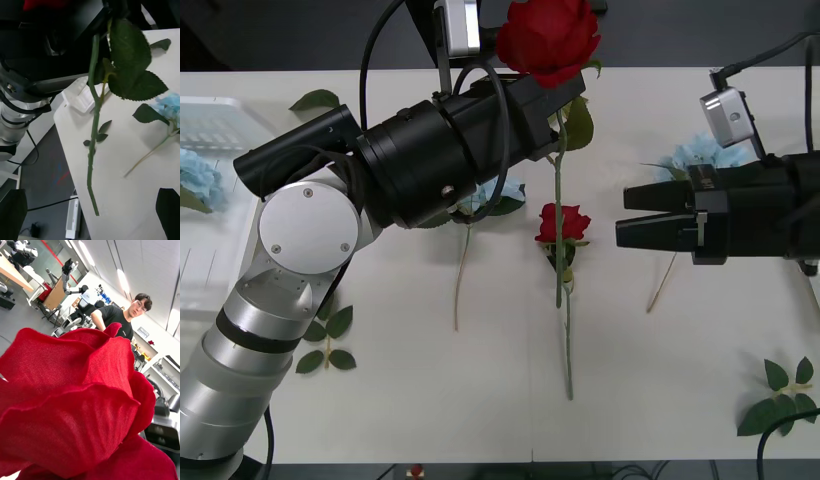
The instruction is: Place the red flowers into the right box and the blue flowers into the left box. If a person shows an open palm, hand one flower to the person first, then continue sorting.
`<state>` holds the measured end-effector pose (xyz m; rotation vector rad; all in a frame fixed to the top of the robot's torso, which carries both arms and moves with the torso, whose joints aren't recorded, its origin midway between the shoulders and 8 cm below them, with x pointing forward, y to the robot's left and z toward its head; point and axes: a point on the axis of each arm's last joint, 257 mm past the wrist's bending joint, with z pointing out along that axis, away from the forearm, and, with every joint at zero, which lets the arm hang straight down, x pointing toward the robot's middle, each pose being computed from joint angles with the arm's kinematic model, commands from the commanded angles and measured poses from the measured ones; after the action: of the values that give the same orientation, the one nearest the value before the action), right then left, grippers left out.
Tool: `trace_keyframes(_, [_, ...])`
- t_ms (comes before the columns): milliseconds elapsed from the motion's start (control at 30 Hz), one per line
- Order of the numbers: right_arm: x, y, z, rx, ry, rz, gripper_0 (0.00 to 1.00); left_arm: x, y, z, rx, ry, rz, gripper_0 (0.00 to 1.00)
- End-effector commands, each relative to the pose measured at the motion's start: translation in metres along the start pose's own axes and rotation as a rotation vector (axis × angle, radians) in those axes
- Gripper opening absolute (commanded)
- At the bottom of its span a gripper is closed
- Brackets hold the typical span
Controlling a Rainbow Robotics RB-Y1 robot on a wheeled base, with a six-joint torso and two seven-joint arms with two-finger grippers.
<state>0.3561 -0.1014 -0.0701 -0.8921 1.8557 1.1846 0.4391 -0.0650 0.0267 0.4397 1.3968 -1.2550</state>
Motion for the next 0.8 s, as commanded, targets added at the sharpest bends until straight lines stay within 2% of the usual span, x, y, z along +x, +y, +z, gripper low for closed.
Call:
trace_keyframes(33, [-0.009, 0.013, 0.014, -0.038, -0.027, -0.020, 1.00, -0.023, -0.019, 0.008, 0.043, -0.038, -0.007, 0.00])
trace_keyframes(600, [-0.001, 0.020, 0.061, -0.067, -0.047, 0.049, 1.00, -0.023, -0.019, 0.008, 0.044, -0.038, -0.030, 0.00])
trace_keyframes(633, [-0.002, 0.020, 0.062, -0.069, -0.049, 0.050, 0.96, -0.023, -0.019, 0.008, 0.044, -0.038, -0.028, 0.00])
trace_keyframes(667, [-0.003, 0.021, 0.064, -0.072, -0.054, 0.051, 0.85, -0.023, -0.019, 0.008, 0.044, -0.038, -0.032, 0.00])
trace_keyframes(700, [-0.003, 0.022, 0.065, -0.074, -0.056, 0.051, 0.61, -0.023, -0.019, 0.008, 0.045, -0.038, -0.033, 0.00])
trace_keyframes(733, [-0.003, 0.022, 0.066, -0.076, -0.057, 0.052, 0.50, -0.023, -0.019, 0.008, 0.045, -0.038, -0.032, 0.00])
trace_keyframes(800, [-0.004, 0.025, 0.069, -0.084, -0.062, 0.057, 0.07, -0.023, -0.019, 0.008, 0.044, -0.038, -0.031, 0.00])
